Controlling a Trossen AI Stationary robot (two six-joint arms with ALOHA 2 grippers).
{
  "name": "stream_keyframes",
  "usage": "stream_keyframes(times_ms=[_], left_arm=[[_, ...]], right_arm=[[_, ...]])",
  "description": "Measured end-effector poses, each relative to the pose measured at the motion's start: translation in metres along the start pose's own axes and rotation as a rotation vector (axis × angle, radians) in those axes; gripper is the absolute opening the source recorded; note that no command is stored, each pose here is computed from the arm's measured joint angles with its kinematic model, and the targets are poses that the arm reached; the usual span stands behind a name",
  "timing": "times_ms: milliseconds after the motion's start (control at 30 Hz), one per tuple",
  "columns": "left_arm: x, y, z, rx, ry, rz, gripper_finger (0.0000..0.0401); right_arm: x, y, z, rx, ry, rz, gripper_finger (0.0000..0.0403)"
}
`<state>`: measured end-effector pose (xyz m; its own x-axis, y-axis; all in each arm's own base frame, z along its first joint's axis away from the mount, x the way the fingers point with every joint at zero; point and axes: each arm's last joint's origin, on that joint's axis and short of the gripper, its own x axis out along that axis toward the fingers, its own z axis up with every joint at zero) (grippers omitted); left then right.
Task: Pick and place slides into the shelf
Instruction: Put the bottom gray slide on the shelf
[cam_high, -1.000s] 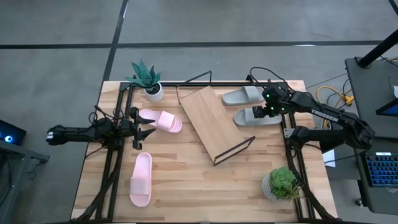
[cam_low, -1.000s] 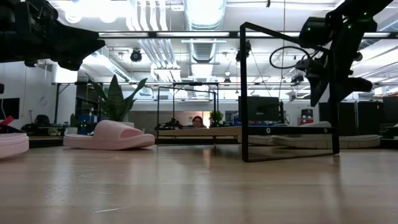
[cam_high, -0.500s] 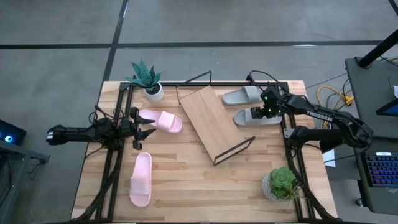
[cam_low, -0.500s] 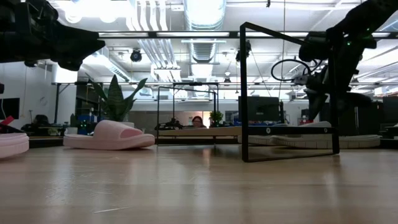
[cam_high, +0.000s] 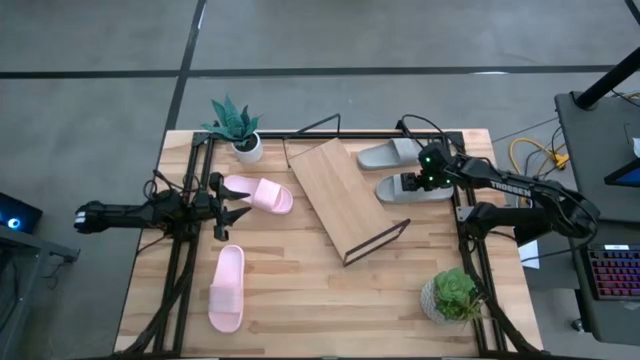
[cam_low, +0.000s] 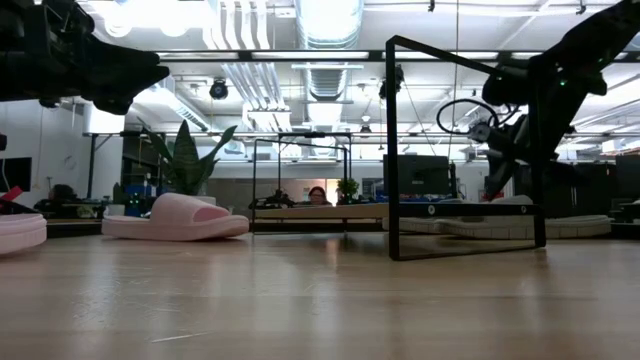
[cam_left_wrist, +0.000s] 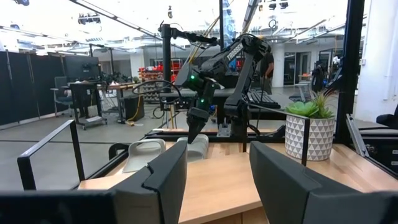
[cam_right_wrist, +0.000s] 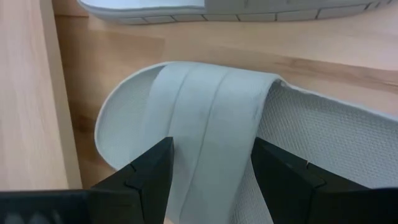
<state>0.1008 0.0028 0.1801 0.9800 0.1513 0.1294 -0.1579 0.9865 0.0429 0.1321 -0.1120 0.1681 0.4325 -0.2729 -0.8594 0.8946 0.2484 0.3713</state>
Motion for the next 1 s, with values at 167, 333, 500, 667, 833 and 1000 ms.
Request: stream_keyframes(times_ms=[167, 333, 500, 667, 833, 1000], left_arm=[[0.000, 0.000, 0.000, 0.000, 0.000, 0.001, 0.0160], [0.000, 0.000, 0.000, 0.000, 0.000, 0.000, 0.0160], [0.000, 0.000, 0.000, 0.000, 0.000, 0.001, 0.0160], [0.000, 0.000, 0.000, 0.000, -0.001, 0.000, 0.0160], [0.000, 0.000, 0.000, 0.000, -0.001, 0.001, 0.0160], [0.000, 0.000, 0.000, 0.000, -0.001, 0.001, 0.0160]], right_arm=[[0.003, 0.000, 0.001, 0.000, 0.003, -0.002, 0.0201], [0.006, 0.001, 0.002, 0.001, 0.004, -0.004, 0.0163], [0.008, 0.000, 0.002, -0.002, 0.009, -0.021, 0.0090], [0.007, 0.000, 0.002, -0.050, 0.006, -0.019, 0.0018], [0.004, 0.001, 0.002, -0.074, 0.005, -0.009, 0.0013], [-0.005, 0.005, 0.006, -0.095, -0.003, 0.017, 0.0012]])
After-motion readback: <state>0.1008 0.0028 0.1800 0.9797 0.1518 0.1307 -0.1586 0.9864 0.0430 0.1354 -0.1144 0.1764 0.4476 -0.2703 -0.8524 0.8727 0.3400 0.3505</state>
